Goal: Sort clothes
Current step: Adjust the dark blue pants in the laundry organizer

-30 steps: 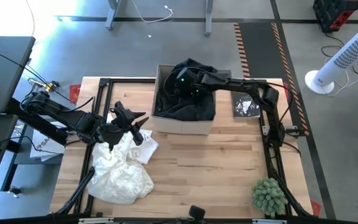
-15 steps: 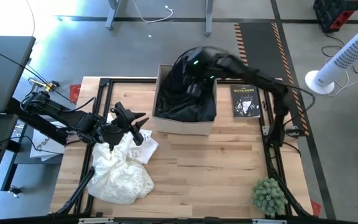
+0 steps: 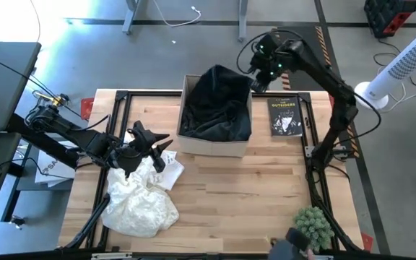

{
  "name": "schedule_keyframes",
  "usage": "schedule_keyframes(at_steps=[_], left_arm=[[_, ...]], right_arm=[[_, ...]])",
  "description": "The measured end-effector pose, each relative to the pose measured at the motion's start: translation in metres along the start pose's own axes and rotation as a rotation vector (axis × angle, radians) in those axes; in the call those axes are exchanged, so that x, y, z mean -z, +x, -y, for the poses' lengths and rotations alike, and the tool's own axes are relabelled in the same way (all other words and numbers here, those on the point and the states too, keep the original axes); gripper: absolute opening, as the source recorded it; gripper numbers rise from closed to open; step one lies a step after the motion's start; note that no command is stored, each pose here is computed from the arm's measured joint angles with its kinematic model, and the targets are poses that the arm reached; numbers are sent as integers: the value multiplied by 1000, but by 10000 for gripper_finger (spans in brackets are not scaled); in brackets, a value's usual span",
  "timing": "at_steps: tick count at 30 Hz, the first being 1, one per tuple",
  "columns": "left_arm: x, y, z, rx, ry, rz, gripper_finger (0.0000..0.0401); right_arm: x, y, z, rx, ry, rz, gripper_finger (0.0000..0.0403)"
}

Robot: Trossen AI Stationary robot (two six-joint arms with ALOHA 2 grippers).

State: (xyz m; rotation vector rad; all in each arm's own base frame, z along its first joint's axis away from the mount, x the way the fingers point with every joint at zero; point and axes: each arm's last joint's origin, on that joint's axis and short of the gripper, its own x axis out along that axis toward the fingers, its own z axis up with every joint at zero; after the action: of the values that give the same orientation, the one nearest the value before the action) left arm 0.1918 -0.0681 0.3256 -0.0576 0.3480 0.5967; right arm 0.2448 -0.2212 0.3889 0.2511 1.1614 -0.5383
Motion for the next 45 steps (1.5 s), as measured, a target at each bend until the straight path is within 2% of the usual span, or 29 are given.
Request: schedule_keyframes(at_steps=[2, 6, 11, 16, 23, 27, 30, 33, 37, 42, 45], left_arm=[[0, 0, 0, 0, -1, 2, 106], [0, -1, 1, 2, 0, 3, 106], [0, -1, 1, 2, 1, 3, 106], [0, -1, 0, -7, 1, 8, 106], [0, -1, 0, -12, 0, 10, 106], [0, -1, 0, -12, 0, 10, 106], [0, -1, 0, -12, 0, 10, 106], [0, -1, 0, -12, 0, 10, 106], [0, -1, 0, -12, 0, 10, 106], [0, -1, 0, -11, 1, 10, 106], [0, -1, 0, -11, 1, 10, 106]], right_arm=[[6, 20, 11, -5, 35, -35, 44], [21, 67, 35, 75, 146, -86, 44], [32, 99, 52, 82, 212, -40, 44], [22, 95, 50, 27, 200, 110, 44], [9, 62, 29, -61, 162, 326, 44], [5, 51, 10, -178, 116, 384, 44], [0, 54, -8, -202, 72, 373, 44], [-5, 68, -22, -133, 47, 327, 44], [-11, 86, -32, 64, -11, 278, 44], [-18, 67, -33, 263, -20, 390, 44], [-18, 51, -23, 456, 70, 436, 44]])
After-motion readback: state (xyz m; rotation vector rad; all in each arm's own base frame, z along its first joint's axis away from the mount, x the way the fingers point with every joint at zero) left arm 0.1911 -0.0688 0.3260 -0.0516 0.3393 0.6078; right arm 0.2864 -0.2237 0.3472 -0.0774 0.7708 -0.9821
